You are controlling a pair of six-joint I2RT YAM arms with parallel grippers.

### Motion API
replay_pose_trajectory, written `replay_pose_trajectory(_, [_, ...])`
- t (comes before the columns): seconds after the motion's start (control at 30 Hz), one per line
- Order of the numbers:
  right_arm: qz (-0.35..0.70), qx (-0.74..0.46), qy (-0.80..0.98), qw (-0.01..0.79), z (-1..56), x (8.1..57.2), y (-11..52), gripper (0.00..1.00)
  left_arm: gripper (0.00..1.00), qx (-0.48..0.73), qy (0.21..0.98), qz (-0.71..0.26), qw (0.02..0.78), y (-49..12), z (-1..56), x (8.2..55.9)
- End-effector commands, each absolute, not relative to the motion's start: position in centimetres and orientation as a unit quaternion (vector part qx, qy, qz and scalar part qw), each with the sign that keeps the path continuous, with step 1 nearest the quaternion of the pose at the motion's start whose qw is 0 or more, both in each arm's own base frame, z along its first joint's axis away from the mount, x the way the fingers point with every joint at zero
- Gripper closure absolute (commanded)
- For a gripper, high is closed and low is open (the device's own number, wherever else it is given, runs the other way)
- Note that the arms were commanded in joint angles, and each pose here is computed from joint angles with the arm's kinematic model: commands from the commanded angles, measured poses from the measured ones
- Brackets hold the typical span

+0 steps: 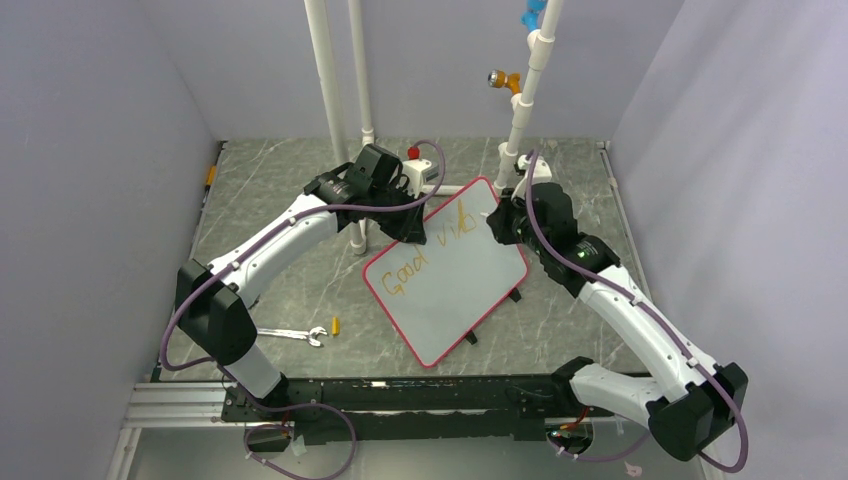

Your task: Write a sentence on the whiteboard

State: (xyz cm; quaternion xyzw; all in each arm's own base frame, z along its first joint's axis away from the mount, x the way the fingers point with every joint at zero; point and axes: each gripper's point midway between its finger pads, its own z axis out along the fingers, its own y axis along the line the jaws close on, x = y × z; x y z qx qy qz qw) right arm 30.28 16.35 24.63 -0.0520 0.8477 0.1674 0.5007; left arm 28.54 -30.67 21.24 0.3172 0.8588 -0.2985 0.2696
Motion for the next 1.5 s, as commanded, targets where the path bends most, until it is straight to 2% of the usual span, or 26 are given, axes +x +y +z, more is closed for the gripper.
replay_pose_trajectory(0.0, [0.169,-0.043,0.837,0.518,25.5,31.0,15.6,1.00,1.00,0.350,0.852,-0.247,0.300,-29.4,20.9,29.4])
replay_pose_trajectory(1.47, [0.209,-0.033,0.830,0.516,25.1,32.0,15.3,1.00,1.00,0.351,0.849,-0.251,0.305,-29.4,21.4,29.2])
